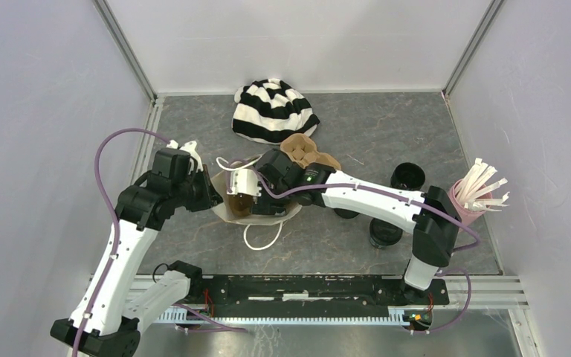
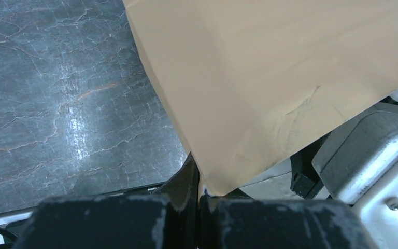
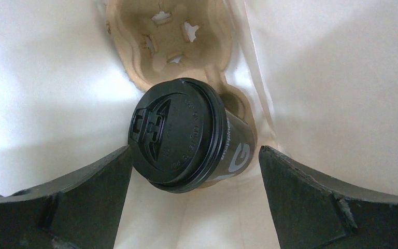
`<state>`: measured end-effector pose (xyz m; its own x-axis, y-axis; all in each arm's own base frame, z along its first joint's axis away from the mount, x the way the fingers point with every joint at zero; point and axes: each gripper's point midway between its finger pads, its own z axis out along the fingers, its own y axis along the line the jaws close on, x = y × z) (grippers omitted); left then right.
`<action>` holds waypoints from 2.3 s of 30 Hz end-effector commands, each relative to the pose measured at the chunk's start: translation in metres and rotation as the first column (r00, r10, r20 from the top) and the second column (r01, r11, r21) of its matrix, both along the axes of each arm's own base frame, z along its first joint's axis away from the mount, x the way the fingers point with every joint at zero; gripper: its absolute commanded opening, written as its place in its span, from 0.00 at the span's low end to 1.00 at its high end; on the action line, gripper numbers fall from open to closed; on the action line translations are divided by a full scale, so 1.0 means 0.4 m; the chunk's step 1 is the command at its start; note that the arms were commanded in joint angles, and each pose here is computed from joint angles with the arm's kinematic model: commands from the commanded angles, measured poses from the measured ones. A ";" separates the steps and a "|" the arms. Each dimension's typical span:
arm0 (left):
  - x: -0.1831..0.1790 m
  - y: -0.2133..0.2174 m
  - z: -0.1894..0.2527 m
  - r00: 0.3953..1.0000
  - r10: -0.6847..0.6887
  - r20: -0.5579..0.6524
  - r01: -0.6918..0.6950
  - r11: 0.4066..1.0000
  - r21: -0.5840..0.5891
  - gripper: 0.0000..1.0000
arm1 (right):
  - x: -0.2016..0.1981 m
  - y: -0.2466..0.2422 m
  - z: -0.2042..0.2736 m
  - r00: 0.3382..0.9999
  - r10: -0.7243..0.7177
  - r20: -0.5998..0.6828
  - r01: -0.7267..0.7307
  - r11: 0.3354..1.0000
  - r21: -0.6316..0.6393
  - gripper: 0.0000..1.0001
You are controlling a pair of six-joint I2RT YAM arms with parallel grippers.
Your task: Pack the takeout coffee
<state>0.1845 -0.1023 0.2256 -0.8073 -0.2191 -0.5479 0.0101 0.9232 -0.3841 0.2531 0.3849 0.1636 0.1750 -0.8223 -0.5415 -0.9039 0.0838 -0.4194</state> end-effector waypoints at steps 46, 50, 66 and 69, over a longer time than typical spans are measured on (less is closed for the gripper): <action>0.002 -0.018 -0.019 0.991 -0.092 0.095 0.094 0.996 -0.011 0.02 | 0.154 -0.054 0.002 0.862 -0.507 0.027 0.501 0.858 0.117 0.45; 0.045 -0.014 -0.001 0.981 -0.088 0.171 0.087 0.996 0.016 0.02 | 0.116 -0.052 0.038 0.884 -0.466 0.028 0.460 0.880 0.118 0.51; 0.135 -0.020 0.043 0.902 -0.103 0.420 0.094 0.995 0.043 0.02 | 0.072 -0.043 0.070 0.890 -0.456 0.022 0.445 0.878 0.177 0.83; 0.127 -0.035 0.035 0.914 -0.115 0.389 0.117 0.993 0.018 0.02 | 0.090 -0.048 0.082 0.850 -0.526 0.025 0.509 0.834 0.213 0.87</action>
